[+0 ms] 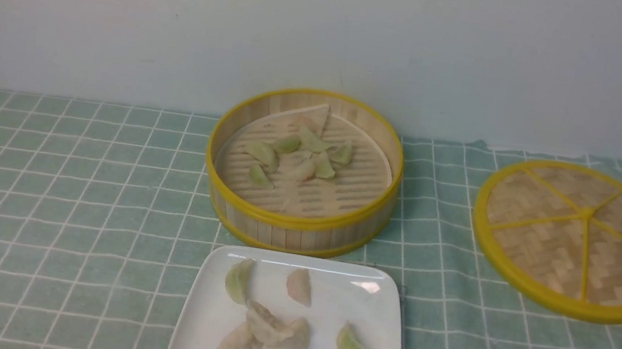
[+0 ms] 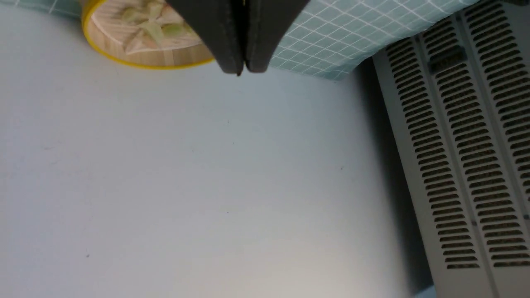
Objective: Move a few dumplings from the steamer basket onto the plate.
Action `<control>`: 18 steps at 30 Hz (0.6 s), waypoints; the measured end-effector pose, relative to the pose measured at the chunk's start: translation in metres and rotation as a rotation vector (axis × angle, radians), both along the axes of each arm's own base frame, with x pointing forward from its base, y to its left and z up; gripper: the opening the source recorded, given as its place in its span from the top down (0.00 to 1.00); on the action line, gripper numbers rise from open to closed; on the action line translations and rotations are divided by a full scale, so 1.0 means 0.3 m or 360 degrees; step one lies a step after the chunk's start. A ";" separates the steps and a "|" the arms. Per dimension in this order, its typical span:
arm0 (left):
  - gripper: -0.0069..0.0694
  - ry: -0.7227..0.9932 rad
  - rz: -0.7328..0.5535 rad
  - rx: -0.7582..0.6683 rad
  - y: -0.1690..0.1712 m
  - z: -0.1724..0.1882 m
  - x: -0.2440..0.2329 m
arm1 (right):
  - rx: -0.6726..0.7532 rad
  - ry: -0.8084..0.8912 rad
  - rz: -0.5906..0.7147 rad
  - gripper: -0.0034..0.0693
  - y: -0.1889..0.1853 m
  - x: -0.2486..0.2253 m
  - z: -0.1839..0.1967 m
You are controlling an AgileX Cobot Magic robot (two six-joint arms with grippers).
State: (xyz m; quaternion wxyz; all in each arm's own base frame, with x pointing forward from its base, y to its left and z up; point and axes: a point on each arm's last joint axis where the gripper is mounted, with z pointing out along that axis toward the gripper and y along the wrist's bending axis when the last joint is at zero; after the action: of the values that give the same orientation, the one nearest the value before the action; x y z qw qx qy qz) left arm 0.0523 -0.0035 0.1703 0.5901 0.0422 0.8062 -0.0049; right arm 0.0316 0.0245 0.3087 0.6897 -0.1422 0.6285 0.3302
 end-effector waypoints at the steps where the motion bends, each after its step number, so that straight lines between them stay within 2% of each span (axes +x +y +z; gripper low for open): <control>1: 0.92 0.0000 0.0000 0.0000 0.000 0.000 0.000 | 0.0004 0.0009 0.0002 0.97 0.000 0.000 -0.003; 7: 0.92 0.0000 0.0000 0.0000 0.000 0.000 0.000 | 0.0009 0.0162 0.0021 0.97 0.005 0.004 -0.048; 13: 0.92 0.0000 0.0000 0.0000 0.000 0.000 0.000 | -0.0068 0.0101 -0.0017 0.97 0.001 0.007 -0.048; 18: 0.92 0.0001 0.0000 0.0000 0.000 0.000 0.000 | -0.0189 0.0008 -0.0154 0.97 -0.010 0.015 -0.053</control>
State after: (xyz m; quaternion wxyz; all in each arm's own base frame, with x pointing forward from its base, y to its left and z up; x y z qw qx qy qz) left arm 0.0523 -0.0035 0.1702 0.5897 0.0422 0.8065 -0.0049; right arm 0.0362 0.0215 0.2930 0.6938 -0.1515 0.6547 0.2591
